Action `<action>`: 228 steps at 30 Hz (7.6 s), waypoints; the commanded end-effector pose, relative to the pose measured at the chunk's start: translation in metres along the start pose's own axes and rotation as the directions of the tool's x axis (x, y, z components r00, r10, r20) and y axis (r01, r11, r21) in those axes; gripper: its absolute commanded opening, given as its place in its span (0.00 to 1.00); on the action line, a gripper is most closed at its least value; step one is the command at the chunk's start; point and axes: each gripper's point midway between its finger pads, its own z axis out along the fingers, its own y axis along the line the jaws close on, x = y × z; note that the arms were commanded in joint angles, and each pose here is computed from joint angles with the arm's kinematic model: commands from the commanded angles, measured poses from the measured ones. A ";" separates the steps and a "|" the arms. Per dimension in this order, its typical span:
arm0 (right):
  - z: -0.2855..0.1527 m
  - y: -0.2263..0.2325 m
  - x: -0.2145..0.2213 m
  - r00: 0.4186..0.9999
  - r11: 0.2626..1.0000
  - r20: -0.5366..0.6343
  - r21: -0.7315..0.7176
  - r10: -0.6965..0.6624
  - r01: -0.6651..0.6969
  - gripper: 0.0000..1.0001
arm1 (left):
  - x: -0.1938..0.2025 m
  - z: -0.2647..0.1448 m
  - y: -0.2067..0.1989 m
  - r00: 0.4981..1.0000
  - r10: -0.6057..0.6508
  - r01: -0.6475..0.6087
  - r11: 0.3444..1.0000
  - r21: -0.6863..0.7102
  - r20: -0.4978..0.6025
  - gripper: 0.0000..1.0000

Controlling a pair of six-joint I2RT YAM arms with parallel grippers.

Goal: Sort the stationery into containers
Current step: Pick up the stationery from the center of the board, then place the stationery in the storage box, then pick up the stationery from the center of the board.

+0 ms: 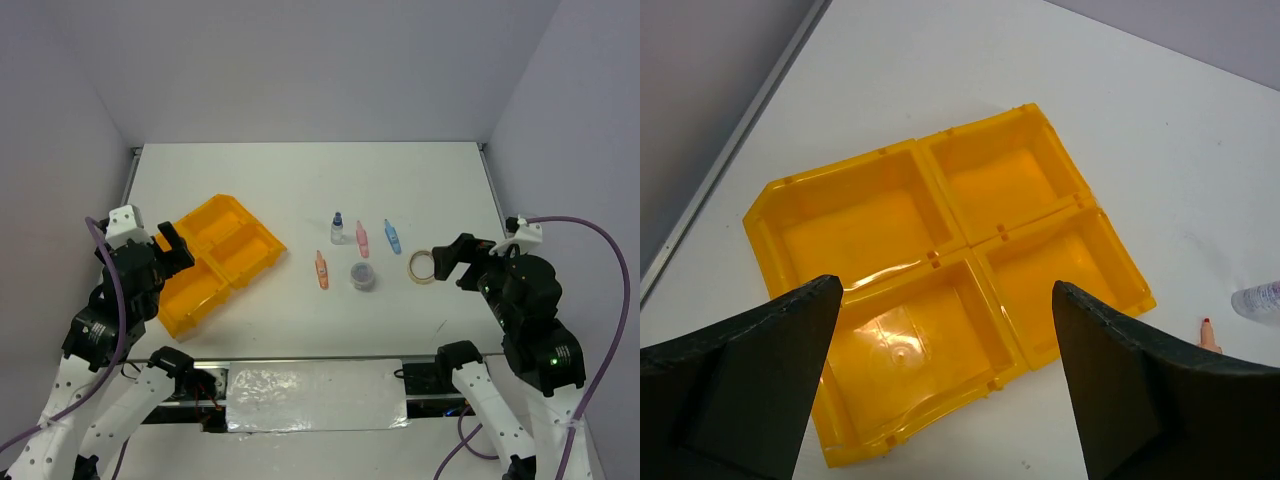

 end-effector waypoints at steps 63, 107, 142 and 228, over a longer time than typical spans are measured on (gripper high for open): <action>-0.039 0.010 0.018 0.998 0.992 -0.019 -0.118 -0.054 0.051 1.00 | 0.296 0.027 -0.389 0.752 0.593 -0.319 0.709 0.629 -0.287 0.88; -0.033 0.022 0.018 0.997 0.980 -0.021 -0.186 -0.074 0.069 1.00 | 0.035 0.241 -0.067 0.912 -0.133 0.035 0.968 -0.250 -0.387 0.26; -0.018 0.027 0.031 0.995 0.975 -0.066 -0.214 -0.073 0.057 1.00 | 0.012 0.166 -0.163 0.964 0.035 -0.002 0.992 0.126 -0.263 0.99; -0.030 0.172 0.060 0.988 0.362 0.006 -0.930 -0.154 0.062 0.99 | 0.064 -0.176 -0.309 0.875 0.436 0.288 -0.119 0.950 -0.210 0.00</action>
